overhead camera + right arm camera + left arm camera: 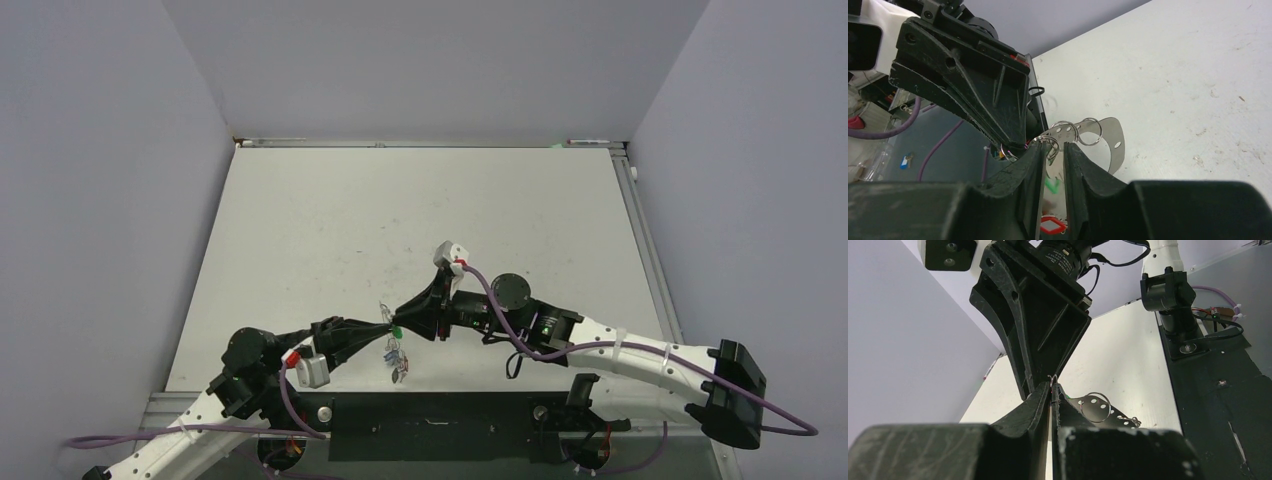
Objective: Put the keys on the keyring
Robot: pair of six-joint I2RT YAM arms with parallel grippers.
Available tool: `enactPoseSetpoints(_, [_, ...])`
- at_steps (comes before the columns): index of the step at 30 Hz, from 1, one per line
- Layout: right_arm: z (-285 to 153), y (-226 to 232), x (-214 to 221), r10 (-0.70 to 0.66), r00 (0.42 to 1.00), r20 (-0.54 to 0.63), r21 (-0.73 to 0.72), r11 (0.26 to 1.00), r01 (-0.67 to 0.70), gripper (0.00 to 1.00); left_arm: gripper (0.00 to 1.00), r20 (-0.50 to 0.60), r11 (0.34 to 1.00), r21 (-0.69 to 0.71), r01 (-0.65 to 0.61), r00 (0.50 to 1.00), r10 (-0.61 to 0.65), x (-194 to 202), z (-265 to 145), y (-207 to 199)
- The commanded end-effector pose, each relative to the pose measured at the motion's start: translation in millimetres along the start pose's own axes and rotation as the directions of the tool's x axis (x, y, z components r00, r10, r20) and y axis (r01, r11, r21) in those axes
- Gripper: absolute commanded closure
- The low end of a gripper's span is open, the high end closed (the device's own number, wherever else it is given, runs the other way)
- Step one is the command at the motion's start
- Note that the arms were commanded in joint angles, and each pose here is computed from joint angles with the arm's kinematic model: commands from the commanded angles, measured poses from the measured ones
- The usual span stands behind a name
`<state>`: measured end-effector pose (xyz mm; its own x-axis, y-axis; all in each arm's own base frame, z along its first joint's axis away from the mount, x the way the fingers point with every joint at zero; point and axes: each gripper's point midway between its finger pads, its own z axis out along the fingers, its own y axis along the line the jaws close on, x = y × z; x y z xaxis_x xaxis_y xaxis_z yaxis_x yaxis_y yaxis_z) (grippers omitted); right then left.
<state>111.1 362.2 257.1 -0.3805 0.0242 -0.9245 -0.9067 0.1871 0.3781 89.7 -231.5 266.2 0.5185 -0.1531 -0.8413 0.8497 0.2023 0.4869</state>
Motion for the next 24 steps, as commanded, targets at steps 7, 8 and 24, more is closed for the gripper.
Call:
enactPoseSetpoints(7, [-31.1, 4.6, -27.5, -0.205, 0.976, 0.077, 0.038, 0.979, 0.202, 0.66, 1.0, 0.068, 0.998, -0.052, -0.032, 0.997, 0.036, -19.8, 0.0, 12.3])
enactPoseSetpoints(8, [-33.9, 7.6, -24.9, -0.227, 0.97, 0.085, 0.017, 0.974, 0.226, 0.66, 1.0, 0.076, 0.998, -0.056, -0.029, 0.997, 0.033, -21.7, 0.0, 13.1])
enactPoseSetpoints(24, [-30.2, 49.2, -31.7, -0.425, 0.872, 0.243, -0.213, 0.854, 0.475, 0.66, 1.0, 0.259, 0.994, -0.066, 0.088, 0.963, -0.068, -57.9, 3.2, 18.4])
